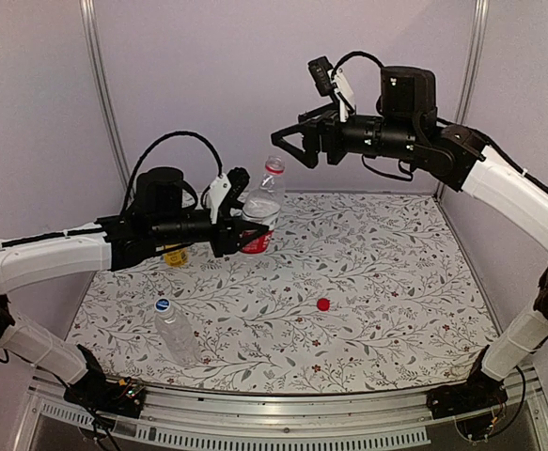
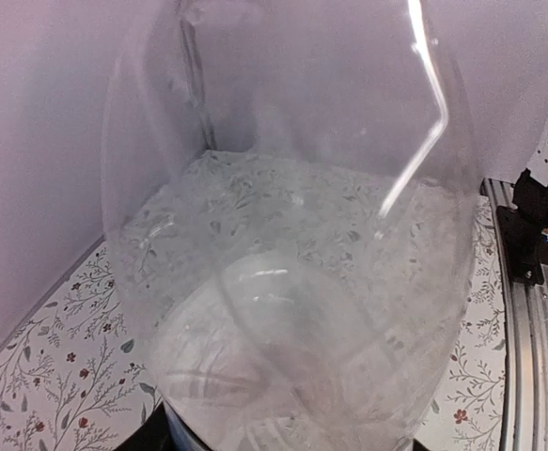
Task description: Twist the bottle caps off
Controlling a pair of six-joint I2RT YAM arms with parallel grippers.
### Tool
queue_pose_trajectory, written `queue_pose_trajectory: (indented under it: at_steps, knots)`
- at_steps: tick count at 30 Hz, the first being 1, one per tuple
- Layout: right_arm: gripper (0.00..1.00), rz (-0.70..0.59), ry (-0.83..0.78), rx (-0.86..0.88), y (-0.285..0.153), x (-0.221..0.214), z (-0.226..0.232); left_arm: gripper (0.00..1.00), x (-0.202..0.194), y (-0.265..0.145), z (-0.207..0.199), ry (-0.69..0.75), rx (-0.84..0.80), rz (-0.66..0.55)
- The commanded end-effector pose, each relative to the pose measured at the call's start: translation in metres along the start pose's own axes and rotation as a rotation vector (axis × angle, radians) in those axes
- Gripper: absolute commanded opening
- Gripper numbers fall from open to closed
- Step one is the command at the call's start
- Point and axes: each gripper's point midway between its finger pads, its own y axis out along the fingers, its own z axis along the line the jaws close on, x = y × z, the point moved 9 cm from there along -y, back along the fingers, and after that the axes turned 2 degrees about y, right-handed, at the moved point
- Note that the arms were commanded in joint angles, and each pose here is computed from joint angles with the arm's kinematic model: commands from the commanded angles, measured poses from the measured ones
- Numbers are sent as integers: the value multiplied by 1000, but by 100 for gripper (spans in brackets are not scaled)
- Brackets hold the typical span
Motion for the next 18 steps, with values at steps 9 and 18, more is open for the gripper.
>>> queue_pose_trajectory:
  at_steps: [9, 18]
  knots:
    - [69, 196, 110, 163, 34, -48, 5, 46, 6, 3, 3, 17, 57, 0]
    - [24, 190, 120, 184, 36, -50, 6, 46, 3, 5, 3, 13, 65, 12]
